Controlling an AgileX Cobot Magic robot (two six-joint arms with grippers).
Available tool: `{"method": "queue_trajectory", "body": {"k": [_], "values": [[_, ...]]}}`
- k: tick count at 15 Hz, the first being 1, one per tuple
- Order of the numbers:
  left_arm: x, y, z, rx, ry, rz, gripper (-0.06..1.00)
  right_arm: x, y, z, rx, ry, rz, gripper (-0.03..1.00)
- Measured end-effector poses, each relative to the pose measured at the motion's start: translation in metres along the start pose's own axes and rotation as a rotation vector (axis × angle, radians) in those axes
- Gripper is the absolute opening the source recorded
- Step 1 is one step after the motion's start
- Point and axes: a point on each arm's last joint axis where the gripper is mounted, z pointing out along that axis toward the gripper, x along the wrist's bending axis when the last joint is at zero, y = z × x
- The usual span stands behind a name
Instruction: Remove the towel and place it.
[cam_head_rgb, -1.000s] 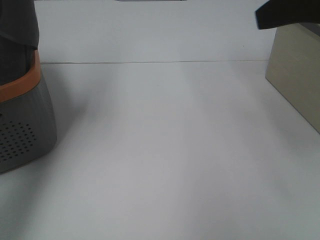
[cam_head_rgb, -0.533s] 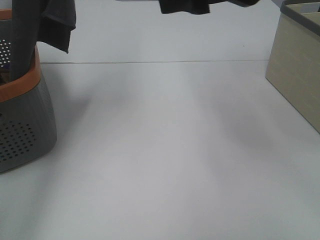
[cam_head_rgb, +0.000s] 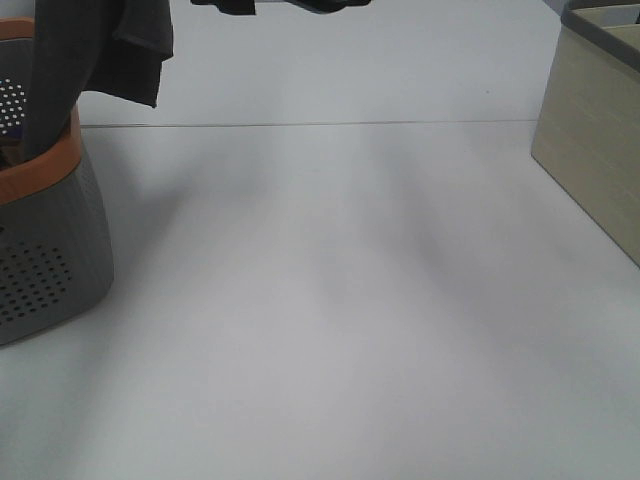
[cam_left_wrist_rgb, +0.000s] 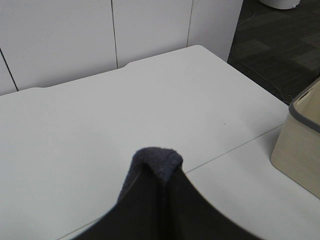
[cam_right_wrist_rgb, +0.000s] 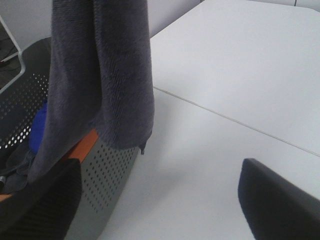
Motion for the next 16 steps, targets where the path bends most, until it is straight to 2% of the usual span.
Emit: {"method": "queue_trajectory", "body": {"k": [3,8,10,16], "values": [[0.000,0.000,0.000,0.000,-0.001,-0.001,0.00,0.006,-0.002,0.039,0.001,0.015,0.047,0.76],[0.000,0.000,0.000,-0.002,0.000,-0.001,0.00,0.028,-0.004,0.065,0.001,0.066,0.086,0.76],[0.000,0.000,0.000,-0.005,0.001,-0.001,0.00,0.028,0.000,0.069,-0.030,0.058,0.103,0.76],[0.000,0.001,0.000,-0.008,0.002,-0.001,0.00,0.022,-0.019,0.095,-0.028,0.022,0.141,0.76]]}}
